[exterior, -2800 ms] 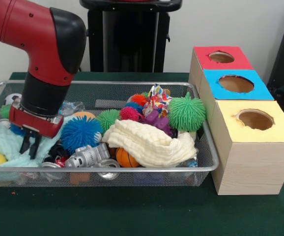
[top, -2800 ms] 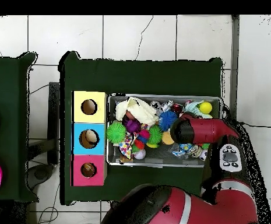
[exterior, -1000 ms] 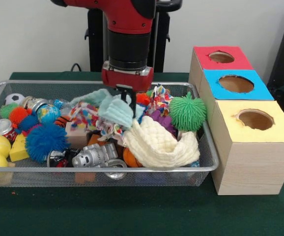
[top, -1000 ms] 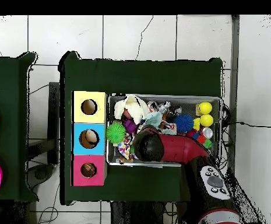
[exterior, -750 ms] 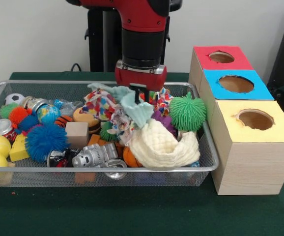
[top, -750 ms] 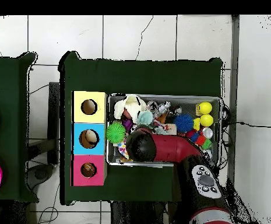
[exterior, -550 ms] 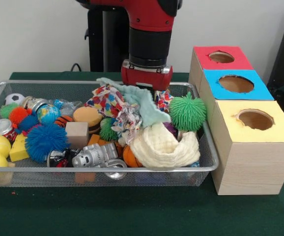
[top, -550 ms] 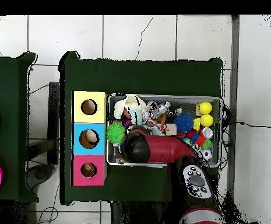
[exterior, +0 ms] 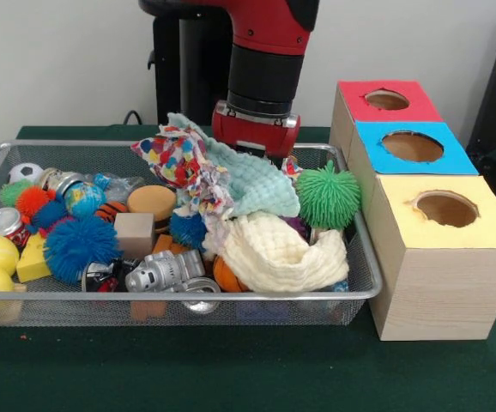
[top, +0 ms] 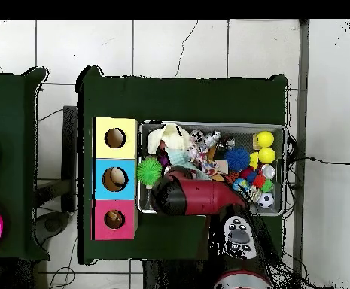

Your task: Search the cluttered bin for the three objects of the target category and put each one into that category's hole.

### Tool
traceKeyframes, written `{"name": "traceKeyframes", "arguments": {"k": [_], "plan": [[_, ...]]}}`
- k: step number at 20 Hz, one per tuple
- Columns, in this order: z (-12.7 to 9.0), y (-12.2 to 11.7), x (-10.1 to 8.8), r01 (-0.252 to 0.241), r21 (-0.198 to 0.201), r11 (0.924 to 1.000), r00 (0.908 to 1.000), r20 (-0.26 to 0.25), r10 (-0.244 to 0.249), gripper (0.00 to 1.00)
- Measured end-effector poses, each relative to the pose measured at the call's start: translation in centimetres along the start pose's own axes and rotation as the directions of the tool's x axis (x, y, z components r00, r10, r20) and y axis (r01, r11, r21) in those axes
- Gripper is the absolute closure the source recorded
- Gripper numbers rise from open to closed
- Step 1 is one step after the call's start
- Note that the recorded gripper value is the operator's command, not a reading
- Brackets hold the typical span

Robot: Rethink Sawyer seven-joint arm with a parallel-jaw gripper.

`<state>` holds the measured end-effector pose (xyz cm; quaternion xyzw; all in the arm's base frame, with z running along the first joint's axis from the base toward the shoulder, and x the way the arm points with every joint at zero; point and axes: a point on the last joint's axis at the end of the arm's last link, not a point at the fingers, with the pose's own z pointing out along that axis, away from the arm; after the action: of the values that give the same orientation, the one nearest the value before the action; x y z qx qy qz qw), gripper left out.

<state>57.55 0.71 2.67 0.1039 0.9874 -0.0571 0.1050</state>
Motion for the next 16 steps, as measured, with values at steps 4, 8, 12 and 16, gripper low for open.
{"name": "traceKeyframes", "arguments": {"k": [4,8,12,16], "plan": [[-1.4,-0.2,-0.5,0.01,0.023,0.9997,0.9998,0.017,-0.01,0.0],[-4.6,-0.6,-2.1,-0.004,0.039,0.9992,0.9999,0.01,0.004,0.0],[-8.6,-1.5,-3.3,-0.031,0.063,0.9975,0.9988,-0.036,0.033,0.0],[-11.3,-2.3,-4.0,-0.048,0.08,0.9956,0.9963,-0.067,0.053,0.0]]}}
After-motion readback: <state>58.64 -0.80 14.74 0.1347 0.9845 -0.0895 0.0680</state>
